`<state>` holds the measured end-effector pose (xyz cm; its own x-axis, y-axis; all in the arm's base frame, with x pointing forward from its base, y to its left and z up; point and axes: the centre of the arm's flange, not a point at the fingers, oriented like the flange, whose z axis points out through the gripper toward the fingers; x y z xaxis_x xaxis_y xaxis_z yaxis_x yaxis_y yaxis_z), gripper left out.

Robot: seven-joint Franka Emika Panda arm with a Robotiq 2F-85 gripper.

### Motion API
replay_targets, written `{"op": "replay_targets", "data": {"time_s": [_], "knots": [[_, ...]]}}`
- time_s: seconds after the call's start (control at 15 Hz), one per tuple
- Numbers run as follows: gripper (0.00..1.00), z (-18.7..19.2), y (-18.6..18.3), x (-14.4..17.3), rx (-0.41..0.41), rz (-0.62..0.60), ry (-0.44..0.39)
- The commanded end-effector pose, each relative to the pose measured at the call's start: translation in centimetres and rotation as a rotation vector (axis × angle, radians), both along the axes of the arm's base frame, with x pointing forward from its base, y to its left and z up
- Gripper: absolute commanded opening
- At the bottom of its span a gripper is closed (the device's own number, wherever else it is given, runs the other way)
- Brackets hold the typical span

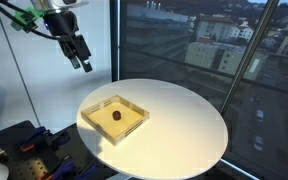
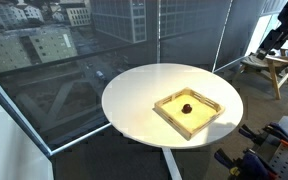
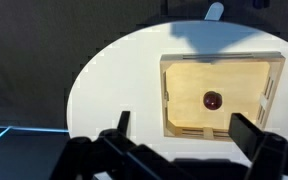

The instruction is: Remove the plum from the wooden tray and place it on the table

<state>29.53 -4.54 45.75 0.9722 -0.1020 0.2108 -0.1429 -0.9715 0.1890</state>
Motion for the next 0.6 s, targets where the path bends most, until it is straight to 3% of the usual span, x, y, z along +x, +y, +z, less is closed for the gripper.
{"op": "replay_targets", "data": {"time_s": [0.0, 0.53], "knots": [[1.0, 0.3, 0.2, 0.4, -0.001, 0.001, -0.011], [1.0, 2.0, 1.4, 1.9, 0.008, 0.027, -0.014]]}}
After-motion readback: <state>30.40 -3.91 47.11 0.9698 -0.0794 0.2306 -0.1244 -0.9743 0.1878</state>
